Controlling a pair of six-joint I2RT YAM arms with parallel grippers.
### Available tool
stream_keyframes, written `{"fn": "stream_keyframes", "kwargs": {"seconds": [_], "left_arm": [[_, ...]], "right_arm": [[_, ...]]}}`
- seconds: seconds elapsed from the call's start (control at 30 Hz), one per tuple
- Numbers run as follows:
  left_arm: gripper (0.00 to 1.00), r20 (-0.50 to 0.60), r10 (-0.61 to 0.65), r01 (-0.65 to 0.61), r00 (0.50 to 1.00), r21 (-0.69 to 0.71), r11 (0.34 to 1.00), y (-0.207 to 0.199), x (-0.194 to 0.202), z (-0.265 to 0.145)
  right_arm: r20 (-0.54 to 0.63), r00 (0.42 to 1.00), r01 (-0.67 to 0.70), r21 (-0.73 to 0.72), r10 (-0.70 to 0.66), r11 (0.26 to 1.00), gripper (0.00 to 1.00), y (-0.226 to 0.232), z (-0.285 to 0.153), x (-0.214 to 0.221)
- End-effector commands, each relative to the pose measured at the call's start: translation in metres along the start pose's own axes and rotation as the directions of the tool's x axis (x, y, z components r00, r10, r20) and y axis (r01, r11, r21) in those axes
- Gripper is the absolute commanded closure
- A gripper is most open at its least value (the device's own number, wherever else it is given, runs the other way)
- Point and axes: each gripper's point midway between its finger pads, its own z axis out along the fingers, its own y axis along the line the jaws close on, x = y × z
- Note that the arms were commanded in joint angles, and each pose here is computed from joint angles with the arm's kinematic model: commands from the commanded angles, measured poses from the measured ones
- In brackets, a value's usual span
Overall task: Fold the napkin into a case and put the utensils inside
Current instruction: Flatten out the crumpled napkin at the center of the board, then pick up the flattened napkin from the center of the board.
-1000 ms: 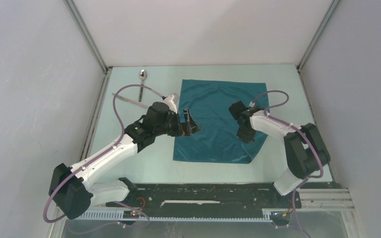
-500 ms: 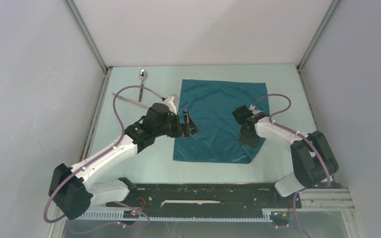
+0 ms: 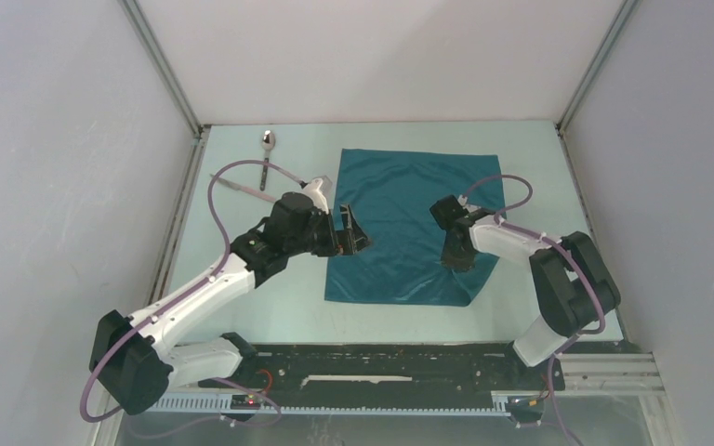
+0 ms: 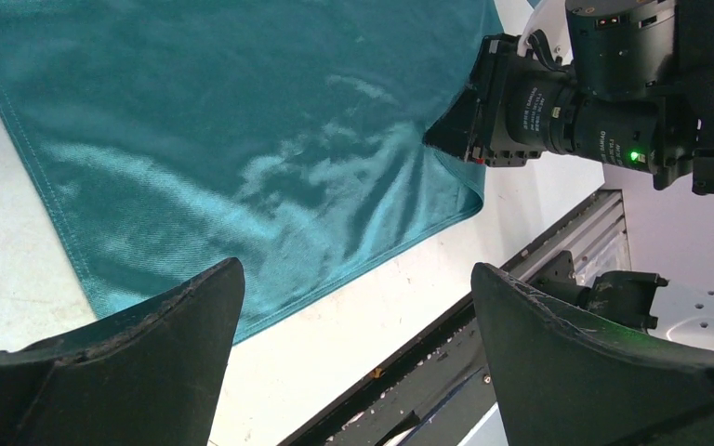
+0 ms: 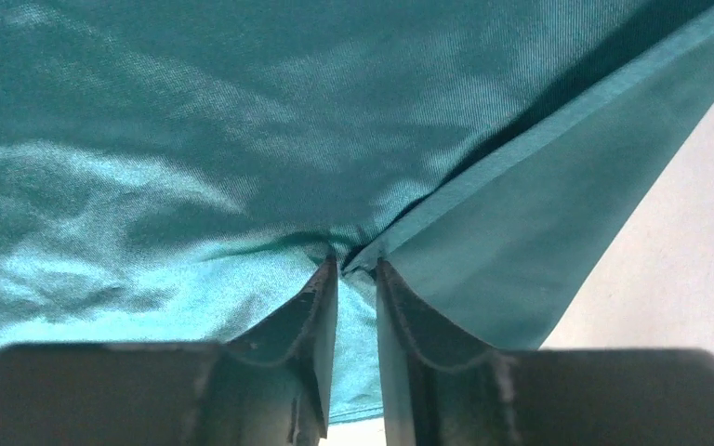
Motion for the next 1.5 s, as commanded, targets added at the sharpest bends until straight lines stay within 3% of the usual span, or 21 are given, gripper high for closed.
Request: {"fn": "stream_keyframes", "kwargs": {"seconds": [0.0, 0.27, 0.4, 0.47, 0.57, 0.6, 0.63, 0.7, 0.73, 0.83, 0.9, 0.97, 1.17, 1.23, 1.27, 1.33, 1.47], "left_arm": [[0.0, 0.028, 0.024, -0.026, 0.999, 0.04, 0.999, -0.007, -0.008, -0.006], [0.0, 0.024, 0.024, -0.025, 0.999, 0.037, 0.999, -0.005, -0.009, -0.004], [0.0, 0.022, 0.024, -0.025, 0.999, 0.037, 0.999, -0.005, -0.008, -0.003], [0.0, 0.02, 0.023, -0.024, 1.0, 0.039, 0.999, -0.005, -0.008, -0.004], [0.0, 0.02, 0.024, -0.025, 1.0, 0.037, 0.999, -0.005, -0.008, -0.005], [0.0, 0.019, 0.027, -0.028, 0.999, 0.038, 0.999, -0.005, -0.008, -0.006], [0.0, 0.021, 0.027, -0.028, 0.999, 0.037, 0.999, -0.005, -0.008, -0.006], [0.0, 0.015, 0.025, -0.025, 1.0, 0.025, 0.999, -0.002, -0.006, -0.005], [0.0, 0.008, 0.018, -0.018, 1.0, 0.013, 1.0, 0.001, -0.005, -0.005], [0.0, -0.008, -0.023, 0.023, 1.0, -0.031, 0.999, 0.014, 0.004, -0.005], [0.0, 0.0, -0.063, 0.063, 0.998, -0.079, 0.995, 0.028, 0.011, -0.007], [0.0, -0.004, -0.111, 0.109, 0.994, -0.12, 0.987, 0.043, 0.022, -0.006], [0.0, -0.002, -0.198, 0.195, 0.98, -0.16, 0.968, 0.065, 0.05, -0.009], [0.01, 0.017, -0.197, 0.197, 0.98, -0.16, 0.967, 0.069, 0.051, -0.012], [0.02, 0.02, -0.191, 0.192, 0.981, -0.163, 0.968, 0.07, 0.052, -0.013], [0.04, 0.028, -0.175, 0.177, 0.984, -0.171, 0.969, 0.073, 0.052, -0.015], [0.05, 0.04, -0.134, 0.139, 0.99, -0.164, 0.977, 0.073, 0.049, -0.02]], "right_arm": [[0.024, 1.0, -0.006, 0.029, 0.005, 1.0, 0.76, -0.002, 0.003, -0.006], [0.083, 0.995, -0.063, 0.05, 0.059, 0.997, 0.91, -0.023, -0.024, -0.013], [0.086, 0.991, -0.107, 0.063, 0.101, 0.992, 0.91, -0.044, -0.029, -0.008], [0.087, 0.985, -0.161, 0.117, 0.151, 0.98, 0.91, -0.069, -0.029, -0.003], [0.078, 0.937, -0.35, 0.232, 0.342, 0.907, 0.91, -0.123, -0.027, 0.017], [0.091, 0.916, -0.402, 0.221, 0.391, 0.889, 0.88, -0.13, -0.03, 0.02], [0.116, 0.902, -0.43, 0.185, 0.415, 0.884, 0.79, -0.128, -0.036, 0.017], [0.158, 0.873, -0.482, 0.14, 0.461, 0.865, 0.46, -0.128, -0.047, 0.012], [0.171, 0.86, -0.503, 0.13, 0.48, 0.855, 0.37, -0.131, -0.051, 0.011], [0.173, 0.818, -0.569, 0.099, 0.549, 0.817, 0.26, -0.144, -0.056, 0.014], [0.15, 0.762, -0.639, 0.014, 0.631, 0.769, 0.3, -0.148, -0.051, 0.011], [0.153, 0.712, -0.687, -0.05, 0.685, 0.725, 0.42, -0.151, -0.053, 0.006], [0.079, 0.66, -0.746, -0.047, 0.747, 0.664, 0.37, -0.154, -0.041, 0.016], [0.056, 0.639, -0.767, -0.026, 0.767, 0.641, 0.42, -0.161, -0.032, 0.022], [0.037, 0.631, -0.775, -0.019, 0.775, 0.632, 0.5, -0.163, -0.028, 0.025], [0.011, 0.63, -0.776, -0.004, 0.776, 0.63, 0.62, -0.164, -0.022, 0.03], [-0.006, 0.671, -0.741, 0.022, 0.741, 0.671, 0.63, -0.158, -0.017, 0.03]]}}
